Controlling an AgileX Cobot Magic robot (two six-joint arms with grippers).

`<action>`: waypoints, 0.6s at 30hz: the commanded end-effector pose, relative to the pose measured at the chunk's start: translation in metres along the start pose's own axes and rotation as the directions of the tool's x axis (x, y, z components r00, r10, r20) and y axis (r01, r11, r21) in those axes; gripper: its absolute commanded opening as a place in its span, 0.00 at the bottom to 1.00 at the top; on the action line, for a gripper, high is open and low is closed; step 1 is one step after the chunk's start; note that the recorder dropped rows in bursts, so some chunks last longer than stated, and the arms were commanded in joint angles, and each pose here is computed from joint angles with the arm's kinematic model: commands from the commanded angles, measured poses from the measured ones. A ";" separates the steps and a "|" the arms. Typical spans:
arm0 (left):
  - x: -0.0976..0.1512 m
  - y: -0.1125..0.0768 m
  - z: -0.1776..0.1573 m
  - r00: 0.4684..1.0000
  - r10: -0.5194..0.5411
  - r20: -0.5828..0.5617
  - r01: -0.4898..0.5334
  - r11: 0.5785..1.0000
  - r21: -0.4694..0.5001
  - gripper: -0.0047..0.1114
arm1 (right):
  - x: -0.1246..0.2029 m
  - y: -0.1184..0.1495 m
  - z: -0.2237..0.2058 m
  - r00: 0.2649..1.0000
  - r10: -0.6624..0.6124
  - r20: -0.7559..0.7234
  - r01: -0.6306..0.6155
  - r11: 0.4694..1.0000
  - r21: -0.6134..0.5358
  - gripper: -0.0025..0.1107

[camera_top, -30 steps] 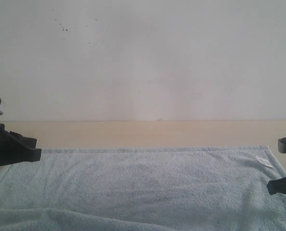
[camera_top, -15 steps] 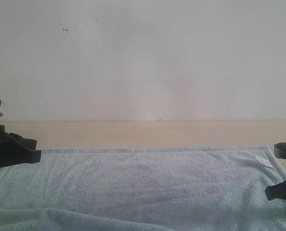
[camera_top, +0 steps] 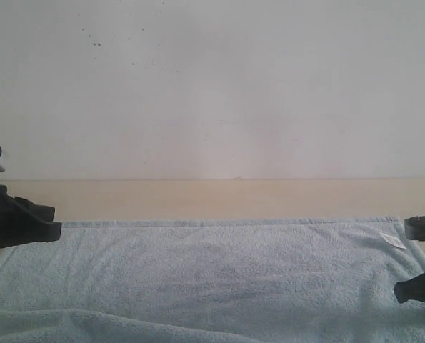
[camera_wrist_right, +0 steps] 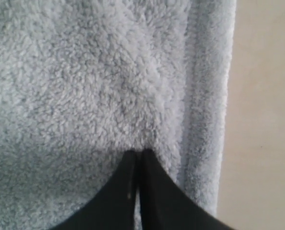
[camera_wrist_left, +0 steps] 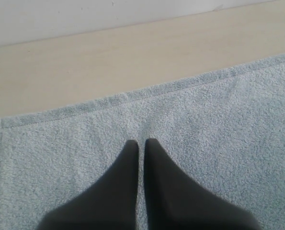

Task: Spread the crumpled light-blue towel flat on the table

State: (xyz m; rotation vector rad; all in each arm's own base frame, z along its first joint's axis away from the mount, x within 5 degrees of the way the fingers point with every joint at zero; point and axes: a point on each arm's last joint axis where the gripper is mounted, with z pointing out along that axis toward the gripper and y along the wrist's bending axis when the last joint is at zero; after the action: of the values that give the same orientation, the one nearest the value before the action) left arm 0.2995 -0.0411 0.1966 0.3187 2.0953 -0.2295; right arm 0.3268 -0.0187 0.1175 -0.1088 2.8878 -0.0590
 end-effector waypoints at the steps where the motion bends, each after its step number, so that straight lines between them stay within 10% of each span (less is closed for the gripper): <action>1: -0.001 -0.002 -0.001 1.000 -0.014 0.010 0.014 1.000 0.008 0.07 | 0.004 -0.016 0.002 1.000 0.018 -0.024 -0.016 0.998 0.062 0.04; 11: -0.001 -0.004 0.001 0.999 -0.010 0.034 0.009 0.999 0.037 0.07 | 0.006 -0.059 -0.004 0.932 0.358 0.055 -0.359 0.933 0.009 0.04; 18: 0.024 -0.002 0.024 0.994 0.096 -0.053 -0.093 0.994 0.064 0.07 | -0.027 -0.025 -0.040 0.934 0.321 0.159 -0.287 0.936 -0.205 0.04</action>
State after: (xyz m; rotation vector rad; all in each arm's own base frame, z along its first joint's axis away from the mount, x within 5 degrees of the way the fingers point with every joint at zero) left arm 0.3056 -0.0457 0.1769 0.4075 2.1020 -0.2488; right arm 0.3372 -0.0571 0.1436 0.3563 2.7432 0.1419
